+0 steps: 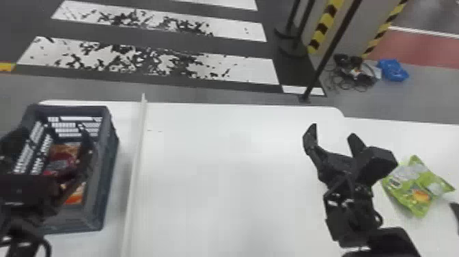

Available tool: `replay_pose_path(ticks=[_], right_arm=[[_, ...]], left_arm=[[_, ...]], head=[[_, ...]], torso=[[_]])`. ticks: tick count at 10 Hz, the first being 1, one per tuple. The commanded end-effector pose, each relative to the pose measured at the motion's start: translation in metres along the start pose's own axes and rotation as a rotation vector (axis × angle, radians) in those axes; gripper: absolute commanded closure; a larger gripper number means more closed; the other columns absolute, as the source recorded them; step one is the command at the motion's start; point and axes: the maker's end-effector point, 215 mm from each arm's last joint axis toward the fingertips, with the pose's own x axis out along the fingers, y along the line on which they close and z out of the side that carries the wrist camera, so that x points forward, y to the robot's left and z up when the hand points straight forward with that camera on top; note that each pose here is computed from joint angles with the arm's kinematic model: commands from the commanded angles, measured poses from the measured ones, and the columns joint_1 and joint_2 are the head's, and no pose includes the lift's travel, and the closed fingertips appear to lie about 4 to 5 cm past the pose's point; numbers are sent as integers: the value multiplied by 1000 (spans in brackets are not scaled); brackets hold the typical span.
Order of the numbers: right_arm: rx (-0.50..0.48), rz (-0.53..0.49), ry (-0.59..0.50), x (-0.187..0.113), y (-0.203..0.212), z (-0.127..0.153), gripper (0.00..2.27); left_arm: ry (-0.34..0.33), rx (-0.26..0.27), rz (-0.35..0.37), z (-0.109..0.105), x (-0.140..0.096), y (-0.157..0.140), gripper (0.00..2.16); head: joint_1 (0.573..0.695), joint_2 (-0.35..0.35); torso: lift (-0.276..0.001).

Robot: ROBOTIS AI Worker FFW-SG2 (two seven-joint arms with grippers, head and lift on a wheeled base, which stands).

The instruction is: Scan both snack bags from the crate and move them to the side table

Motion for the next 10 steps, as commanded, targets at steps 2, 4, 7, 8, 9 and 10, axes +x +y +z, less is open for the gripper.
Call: replay_pose_path(ticks=[2,4,7,8,9,10], right_arm=[[-24,99,-19,-27,66,3,60],[2,126,-29,-40,87,6,63],[2,128,-32,-49,88,9,63],[-2,129,-25,-50,87,7,63],[-10,132,-24,-52,89,6,63],[-17,141,-27,-53,92,7,63]], left_arm=[[33,-14,16,-3,0,-1,70],[91,-8,24,-16,-4,2,70],[75,-33,93,-9,-7,19,70],[75,-51,78,-7,-5,26,70],[84,-37,70,-9,-4,32,70],[117,-37,74,-13,-2,36,73]], head=[[695,-82],[695,-28],[695,28],[695,37],[695,38],[695,47]], torso=[[-29],[-29],[-29],[-29],[-29],[-29]])
